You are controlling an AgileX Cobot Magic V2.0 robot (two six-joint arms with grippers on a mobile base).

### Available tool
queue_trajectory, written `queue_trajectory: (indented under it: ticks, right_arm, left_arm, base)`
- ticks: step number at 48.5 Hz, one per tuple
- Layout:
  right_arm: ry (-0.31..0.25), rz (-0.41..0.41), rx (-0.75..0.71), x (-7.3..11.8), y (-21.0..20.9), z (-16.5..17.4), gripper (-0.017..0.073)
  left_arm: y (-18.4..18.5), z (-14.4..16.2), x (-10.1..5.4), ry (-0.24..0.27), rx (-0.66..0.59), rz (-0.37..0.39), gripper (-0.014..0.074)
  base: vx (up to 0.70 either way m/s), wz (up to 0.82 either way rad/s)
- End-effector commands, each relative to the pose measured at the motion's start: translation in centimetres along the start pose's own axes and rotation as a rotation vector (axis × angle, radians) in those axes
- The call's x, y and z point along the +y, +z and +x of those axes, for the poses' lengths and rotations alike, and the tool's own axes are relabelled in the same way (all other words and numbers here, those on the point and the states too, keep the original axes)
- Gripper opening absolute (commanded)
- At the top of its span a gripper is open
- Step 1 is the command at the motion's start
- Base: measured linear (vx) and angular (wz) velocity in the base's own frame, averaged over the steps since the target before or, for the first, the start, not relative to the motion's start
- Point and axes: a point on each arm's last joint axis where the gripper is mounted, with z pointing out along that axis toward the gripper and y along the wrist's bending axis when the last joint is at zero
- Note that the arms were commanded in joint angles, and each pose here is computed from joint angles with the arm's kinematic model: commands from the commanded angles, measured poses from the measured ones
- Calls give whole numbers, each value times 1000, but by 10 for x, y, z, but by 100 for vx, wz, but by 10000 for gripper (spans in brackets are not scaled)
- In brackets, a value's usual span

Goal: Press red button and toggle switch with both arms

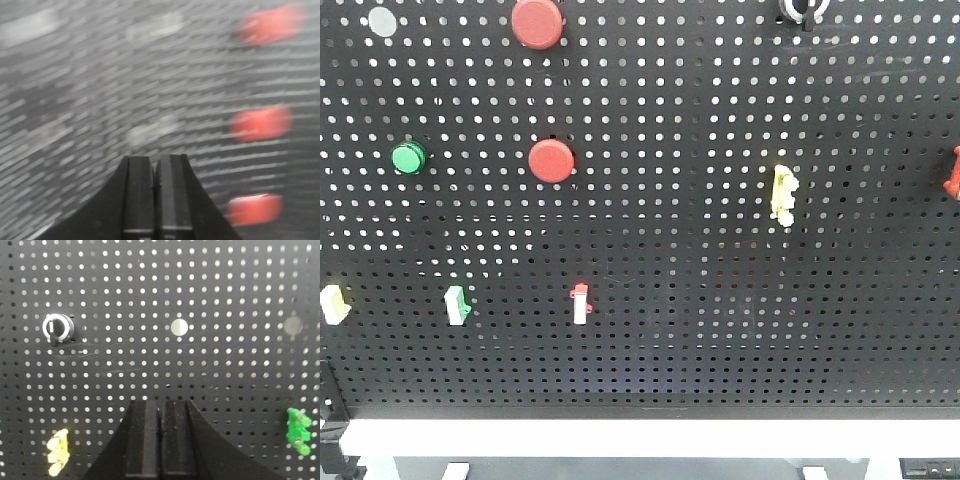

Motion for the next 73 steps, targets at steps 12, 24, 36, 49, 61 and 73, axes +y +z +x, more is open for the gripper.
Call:
queue_trajectory:
  ticks: [12, 24, 36, 49, 61, 73]
  right_arm:
    - [2, -12, -104, 1, 0, -17, -3]
    - [2, -11, -98, 1, 0, -16, -3]
    - [2, -5, -63, 0, 0, -13, -3]
    - [2, 4, -20, 0, 1, -9, -3]
    - [2, 4, -19, 0, 1, -9, -3]
    - [31, 2, -13, 0, 1, -9, -3]
  left_arm:
    - [71, -21, -43, 82, -95, 211, 2]
    - [113, -13, -47, 68, -77, 205, 2]
    - [136, -1, -42, 63, -94, 152, 2]
    - [149, 11, -29, 19, -80, 99, 2]
    - [162, 23, -28, 18, -71, 84, 2]
    - [145, 9, -30, 19, -61, 118, 2]
  base:
    - [0, 0]
    - [0, 0]
    - [0, 0]
    - [0, 0]
    - [0, 0]
    - [0, 0]
